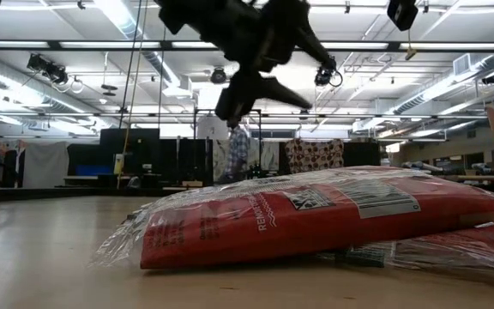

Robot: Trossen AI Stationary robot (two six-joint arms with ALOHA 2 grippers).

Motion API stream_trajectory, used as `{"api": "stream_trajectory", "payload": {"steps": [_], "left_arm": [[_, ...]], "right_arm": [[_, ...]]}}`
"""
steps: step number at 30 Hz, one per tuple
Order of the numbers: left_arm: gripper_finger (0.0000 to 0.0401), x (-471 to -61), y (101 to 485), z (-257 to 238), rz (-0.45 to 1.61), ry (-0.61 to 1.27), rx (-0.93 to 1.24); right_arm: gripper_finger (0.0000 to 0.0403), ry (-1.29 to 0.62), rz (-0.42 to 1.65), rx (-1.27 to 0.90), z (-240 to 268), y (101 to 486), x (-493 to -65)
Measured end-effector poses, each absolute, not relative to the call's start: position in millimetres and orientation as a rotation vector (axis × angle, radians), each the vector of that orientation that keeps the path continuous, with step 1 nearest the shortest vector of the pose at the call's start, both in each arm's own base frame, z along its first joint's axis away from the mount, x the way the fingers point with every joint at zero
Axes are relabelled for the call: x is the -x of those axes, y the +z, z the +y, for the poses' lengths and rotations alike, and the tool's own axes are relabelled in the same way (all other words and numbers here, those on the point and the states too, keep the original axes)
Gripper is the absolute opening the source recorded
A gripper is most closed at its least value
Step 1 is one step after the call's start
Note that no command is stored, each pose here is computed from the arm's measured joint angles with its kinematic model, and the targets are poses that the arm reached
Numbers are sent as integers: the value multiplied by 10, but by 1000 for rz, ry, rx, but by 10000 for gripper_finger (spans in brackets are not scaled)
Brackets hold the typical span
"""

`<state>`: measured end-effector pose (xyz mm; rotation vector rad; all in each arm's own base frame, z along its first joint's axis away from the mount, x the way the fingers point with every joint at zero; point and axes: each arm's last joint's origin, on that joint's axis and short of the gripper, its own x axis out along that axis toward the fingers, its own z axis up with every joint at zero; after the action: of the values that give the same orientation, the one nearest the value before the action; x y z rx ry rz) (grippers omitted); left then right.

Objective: Sort popcorn bags into baskets
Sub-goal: Put the red popcorn bag into the orange bin

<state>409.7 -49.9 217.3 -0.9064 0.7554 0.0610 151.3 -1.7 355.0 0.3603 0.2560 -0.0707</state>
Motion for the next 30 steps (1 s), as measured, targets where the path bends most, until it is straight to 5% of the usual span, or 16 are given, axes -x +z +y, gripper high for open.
{"api": "stream_trajectory", "payload": {"steps": [13, 30], "left_arm": [[219, -4260, 1641, -179, 893, 162, 924], [219, -4296, 1501, -208, 927, 109, 926]], "right_arm": [[90, -60, 258, -372, 64, 3548, -1518], [90, -48, 258, -363, 82, 3545, -1543]]}}
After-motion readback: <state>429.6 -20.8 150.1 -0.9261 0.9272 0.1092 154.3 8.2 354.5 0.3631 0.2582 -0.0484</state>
